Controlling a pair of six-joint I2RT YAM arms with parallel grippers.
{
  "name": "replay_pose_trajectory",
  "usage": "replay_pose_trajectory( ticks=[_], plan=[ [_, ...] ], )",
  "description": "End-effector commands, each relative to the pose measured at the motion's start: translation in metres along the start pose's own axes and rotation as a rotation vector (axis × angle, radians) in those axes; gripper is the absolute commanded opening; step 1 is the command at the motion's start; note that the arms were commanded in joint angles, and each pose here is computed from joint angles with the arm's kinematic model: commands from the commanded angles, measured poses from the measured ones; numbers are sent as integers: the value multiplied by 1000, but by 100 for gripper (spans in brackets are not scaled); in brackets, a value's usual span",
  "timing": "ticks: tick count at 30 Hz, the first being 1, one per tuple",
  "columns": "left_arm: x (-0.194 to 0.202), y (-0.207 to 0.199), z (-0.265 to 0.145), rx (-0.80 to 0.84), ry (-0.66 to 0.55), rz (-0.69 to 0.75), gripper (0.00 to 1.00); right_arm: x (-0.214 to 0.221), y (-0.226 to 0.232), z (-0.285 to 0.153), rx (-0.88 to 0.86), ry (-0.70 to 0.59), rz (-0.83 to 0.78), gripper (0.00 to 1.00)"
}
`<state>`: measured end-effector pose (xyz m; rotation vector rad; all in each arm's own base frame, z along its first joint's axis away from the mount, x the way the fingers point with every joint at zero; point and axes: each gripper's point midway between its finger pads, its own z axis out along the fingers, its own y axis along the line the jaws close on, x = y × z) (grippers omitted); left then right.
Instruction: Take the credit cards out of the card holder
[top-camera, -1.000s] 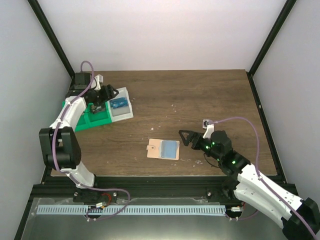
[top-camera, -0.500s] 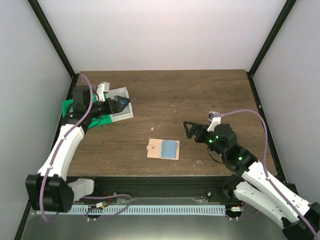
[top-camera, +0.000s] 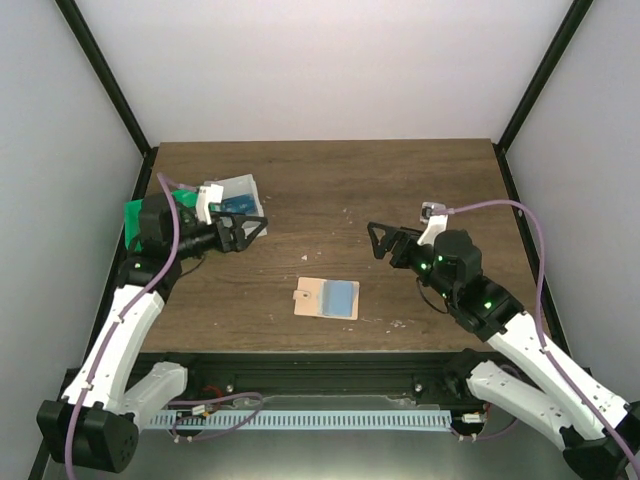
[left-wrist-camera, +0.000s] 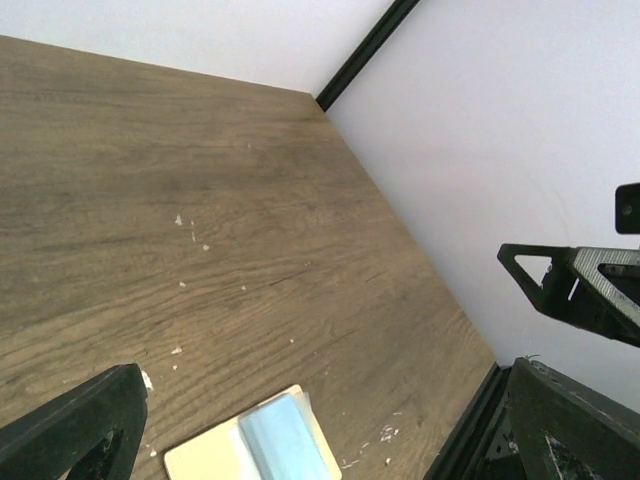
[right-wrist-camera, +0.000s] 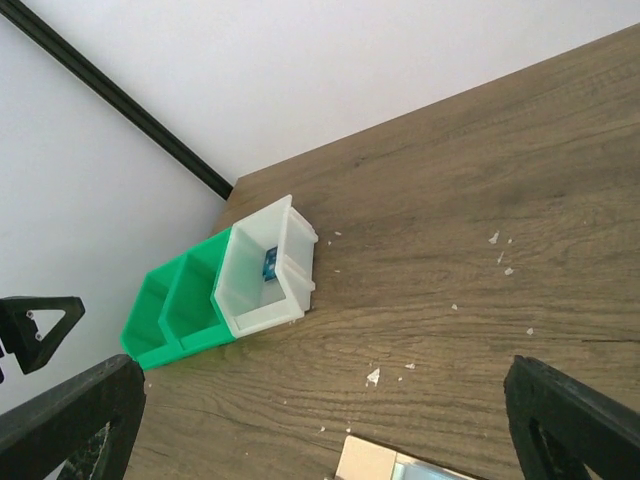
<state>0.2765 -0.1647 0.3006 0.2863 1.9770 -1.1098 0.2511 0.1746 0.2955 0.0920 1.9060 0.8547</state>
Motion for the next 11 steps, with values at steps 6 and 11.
replay_pose_trajectory(
  ticks=[6, 11],
  plan=[
    [4, -3, -3, 20, -29, 6, 100, 12, -10, 2, 18, 15, 22, 100],
    [7, -2, -2, 29, -41, -8, 100, 16, -14, 1, 22, 14, 25, 100]
  ],
)
